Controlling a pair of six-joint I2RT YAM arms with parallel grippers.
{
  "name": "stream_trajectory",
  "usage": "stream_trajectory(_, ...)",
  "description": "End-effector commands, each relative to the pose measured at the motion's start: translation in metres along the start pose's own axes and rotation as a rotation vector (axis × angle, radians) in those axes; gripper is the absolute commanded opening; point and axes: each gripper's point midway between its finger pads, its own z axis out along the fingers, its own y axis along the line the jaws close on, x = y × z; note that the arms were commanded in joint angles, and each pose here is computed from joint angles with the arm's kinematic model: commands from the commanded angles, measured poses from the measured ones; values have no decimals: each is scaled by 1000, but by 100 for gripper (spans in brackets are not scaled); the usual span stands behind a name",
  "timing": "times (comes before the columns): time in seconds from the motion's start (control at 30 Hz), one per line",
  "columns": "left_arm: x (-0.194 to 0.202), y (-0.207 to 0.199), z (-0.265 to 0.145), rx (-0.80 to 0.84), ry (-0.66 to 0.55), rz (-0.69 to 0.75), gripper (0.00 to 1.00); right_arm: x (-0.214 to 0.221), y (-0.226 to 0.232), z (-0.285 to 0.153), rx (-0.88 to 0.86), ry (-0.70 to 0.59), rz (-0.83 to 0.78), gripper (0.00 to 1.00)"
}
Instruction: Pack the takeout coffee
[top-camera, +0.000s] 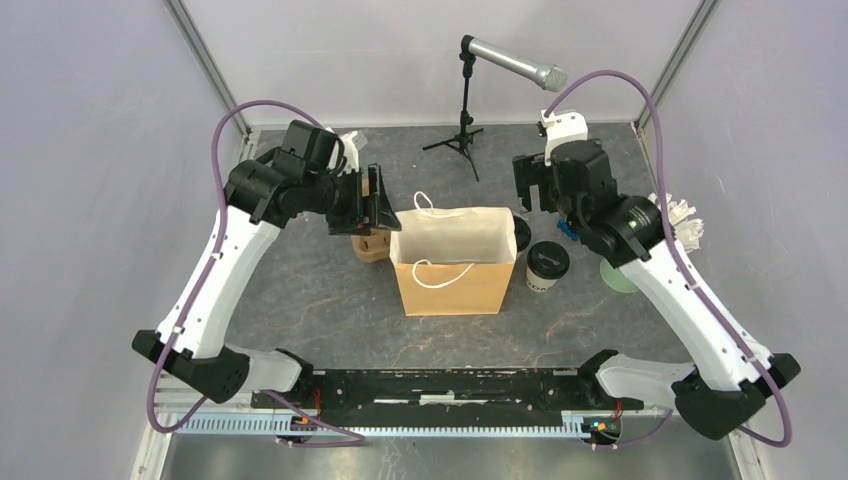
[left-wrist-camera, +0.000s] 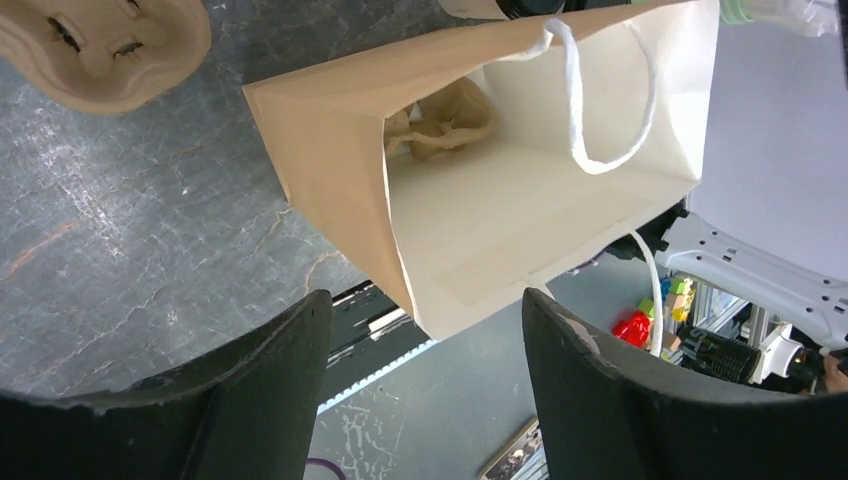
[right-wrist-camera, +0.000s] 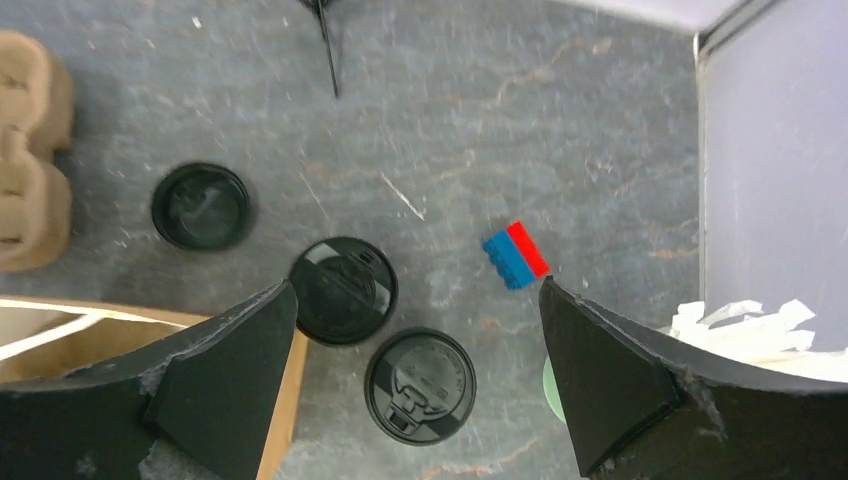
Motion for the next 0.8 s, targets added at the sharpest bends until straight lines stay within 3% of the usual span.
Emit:
stream_trajectory(0.0, -13, -1, 14, 9, -13, 1, 76, 35, -2, 23, -44, 154, -17, 98)
stream_trajectory(0.2, -13, 6, 31, 2, 29, 41, 73, 75, 1, 54, -154, 317, 1, 95)
stream_trajectory(0.37, -9, 18, 44, -35, 67, 49, 66, 88, 5, 63, -208, 537, -74, 90)
stream_trajectory(0.63, -5, 15, 52, -6, 97, 40, 63, 94, 27, 76, -302, 599, -33, 83)
stream_trajectory(0.7, -4, 15, 54, 1, 95, 33, 58, 99, 31, 79, -318, 605, -28, 82)
stream_trajectory(0.77, -4, 16, 55, -5, 96, 27, 41, 103, 30, 81, -313, 604, -32, 82)
